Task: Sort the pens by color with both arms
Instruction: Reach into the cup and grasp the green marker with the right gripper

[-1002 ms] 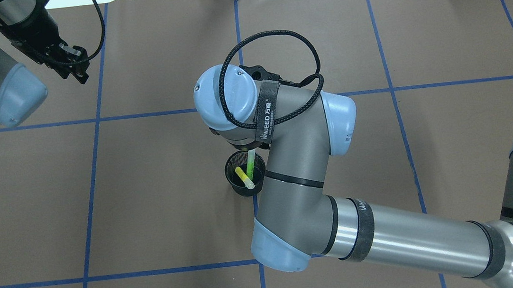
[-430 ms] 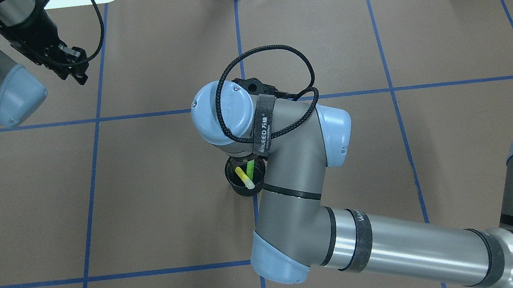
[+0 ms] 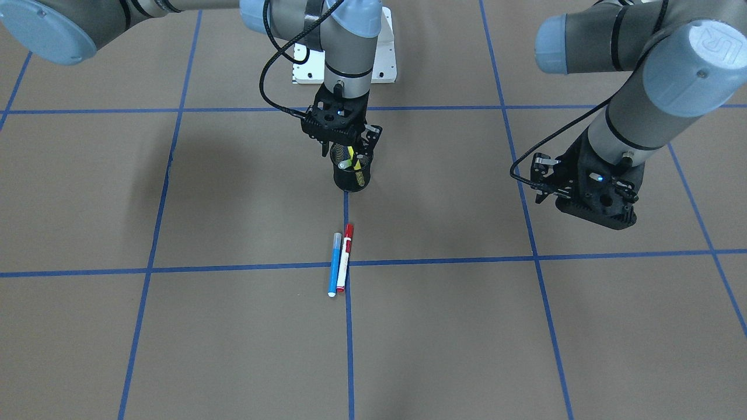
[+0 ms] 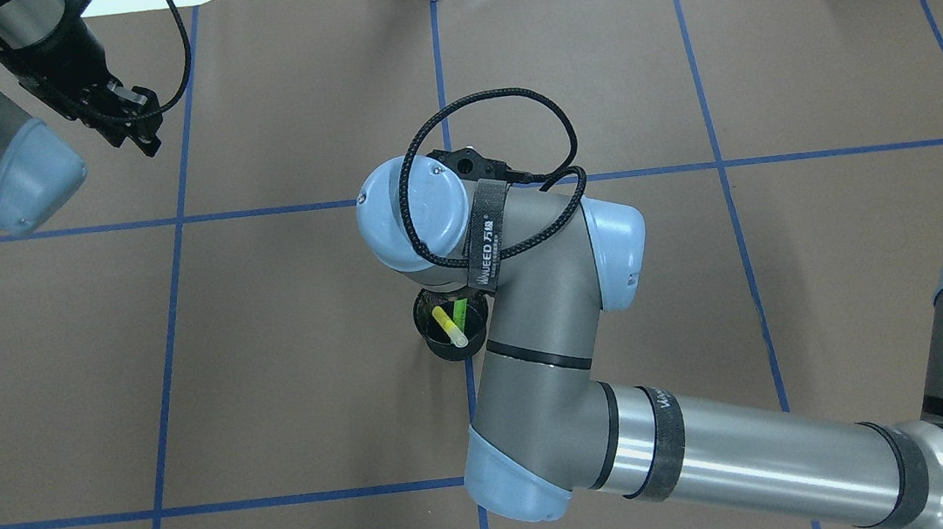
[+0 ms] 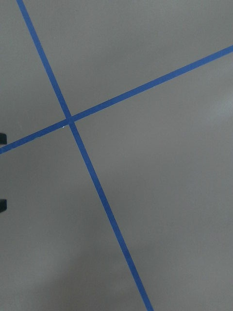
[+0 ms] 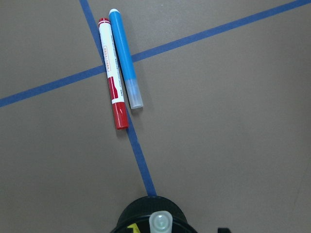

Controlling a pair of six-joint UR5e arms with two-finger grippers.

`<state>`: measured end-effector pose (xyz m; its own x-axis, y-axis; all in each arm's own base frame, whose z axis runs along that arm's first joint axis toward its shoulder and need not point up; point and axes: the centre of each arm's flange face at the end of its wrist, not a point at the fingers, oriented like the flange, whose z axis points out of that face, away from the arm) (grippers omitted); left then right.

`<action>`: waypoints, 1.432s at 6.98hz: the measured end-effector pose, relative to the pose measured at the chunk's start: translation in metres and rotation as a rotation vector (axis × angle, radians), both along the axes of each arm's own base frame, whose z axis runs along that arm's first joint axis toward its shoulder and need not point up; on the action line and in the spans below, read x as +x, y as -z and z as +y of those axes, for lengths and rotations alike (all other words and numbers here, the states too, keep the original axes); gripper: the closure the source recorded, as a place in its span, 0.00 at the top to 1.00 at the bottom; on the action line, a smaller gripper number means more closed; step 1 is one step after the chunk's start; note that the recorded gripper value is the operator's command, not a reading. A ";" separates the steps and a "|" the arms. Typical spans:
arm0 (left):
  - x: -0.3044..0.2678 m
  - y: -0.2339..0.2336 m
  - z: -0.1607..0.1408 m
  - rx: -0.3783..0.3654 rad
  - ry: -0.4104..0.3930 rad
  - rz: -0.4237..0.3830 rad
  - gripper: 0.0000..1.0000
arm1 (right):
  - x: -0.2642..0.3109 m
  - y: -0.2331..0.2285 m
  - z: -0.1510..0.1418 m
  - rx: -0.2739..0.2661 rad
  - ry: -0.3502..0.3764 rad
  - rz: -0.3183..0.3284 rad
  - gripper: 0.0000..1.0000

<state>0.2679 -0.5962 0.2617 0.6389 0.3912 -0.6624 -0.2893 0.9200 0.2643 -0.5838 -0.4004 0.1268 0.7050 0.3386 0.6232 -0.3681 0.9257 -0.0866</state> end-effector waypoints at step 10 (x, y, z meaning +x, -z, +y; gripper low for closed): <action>-0.004 0.001 -0.001 0.002 0.006 0.002 0.99 | -0.010 -0.003 -0.004 0.039 0.034 -0.011 0.50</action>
<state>0.2641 -0.5973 0.2607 0.6398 0.3888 -0.6629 -0.2835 0.9212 0.2666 -0.5943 -0.4042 0.1295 0.7086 0.2904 0.6431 -0.3360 0.9403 -0.0545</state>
